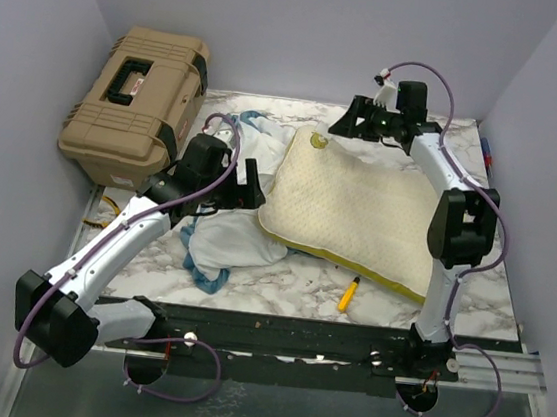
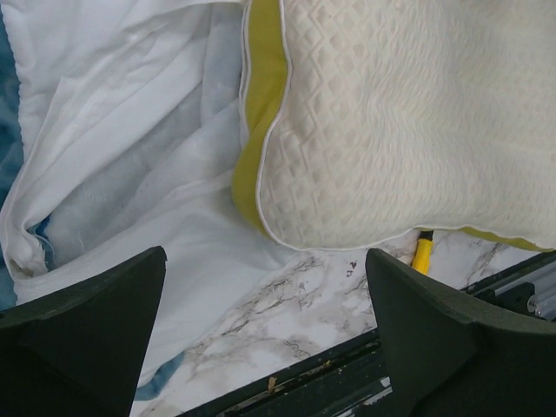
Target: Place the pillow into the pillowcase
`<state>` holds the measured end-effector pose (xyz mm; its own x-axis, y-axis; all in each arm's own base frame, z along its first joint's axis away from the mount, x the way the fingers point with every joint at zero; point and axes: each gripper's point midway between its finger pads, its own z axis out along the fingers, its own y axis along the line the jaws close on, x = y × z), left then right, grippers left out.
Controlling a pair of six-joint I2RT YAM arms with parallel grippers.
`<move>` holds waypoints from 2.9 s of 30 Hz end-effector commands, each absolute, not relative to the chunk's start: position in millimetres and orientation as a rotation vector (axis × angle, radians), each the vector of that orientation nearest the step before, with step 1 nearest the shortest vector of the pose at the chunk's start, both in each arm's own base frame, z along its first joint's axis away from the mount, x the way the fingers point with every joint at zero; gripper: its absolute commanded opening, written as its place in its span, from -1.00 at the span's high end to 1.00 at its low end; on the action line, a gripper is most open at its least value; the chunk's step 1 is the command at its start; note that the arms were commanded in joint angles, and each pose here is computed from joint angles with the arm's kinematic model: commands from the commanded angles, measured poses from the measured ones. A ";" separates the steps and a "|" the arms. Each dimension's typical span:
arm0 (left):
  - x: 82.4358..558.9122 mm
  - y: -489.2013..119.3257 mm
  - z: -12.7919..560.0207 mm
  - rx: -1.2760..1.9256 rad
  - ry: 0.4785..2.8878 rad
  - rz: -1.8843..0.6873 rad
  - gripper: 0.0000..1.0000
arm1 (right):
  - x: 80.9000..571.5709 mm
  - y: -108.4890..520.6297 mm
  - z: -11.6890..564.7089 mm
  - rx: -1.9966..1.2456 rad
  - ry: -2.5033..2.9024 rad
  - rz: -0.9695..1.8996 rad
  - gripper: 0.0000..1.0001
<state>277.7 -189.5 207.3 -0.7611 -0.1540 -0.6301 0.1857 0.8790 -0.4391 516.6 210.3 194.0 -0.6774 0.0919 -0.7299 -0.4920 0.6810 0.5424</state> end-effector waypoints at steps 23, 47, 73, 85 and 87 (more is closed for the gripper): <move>272.4 -192.6 182.7 -0.050 2.421 -0.679 -0.89 | 501.3 269.5 139.2 -0.472 2.292 0.915 0.99; 255.0 -276.9 166.2 0.021 2.457 -0.886 -0.80 | 495.7 239.8 154.7 -0.430 2.285 0.775 -1.00; 221.8 -312.7 75.7 -0.031 2.678 -0.738 -0.23 | 426.4 238.0 174.7 -0.475 2.397 1.088 0.99; 261.9 -339.8 166.9 0.155 2.379 -0.843 -0.41 | 391.9 156.2 332.6 -0.121 2.008 0.583 0.99; 265.1 -335.3 182.9 0.177 2.319 -0.835 -0.47 | 388.4 136.7 339.4 -0.007 1.948 0.508 1.00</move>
<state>246.1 -344.7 137.4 -0.8747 -0.0630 -0.4806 0.2482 0.7934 -0.5557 384.2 171.6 319.8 -0.5558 0.0845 -0.8270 -0.4131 0.8353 0.3629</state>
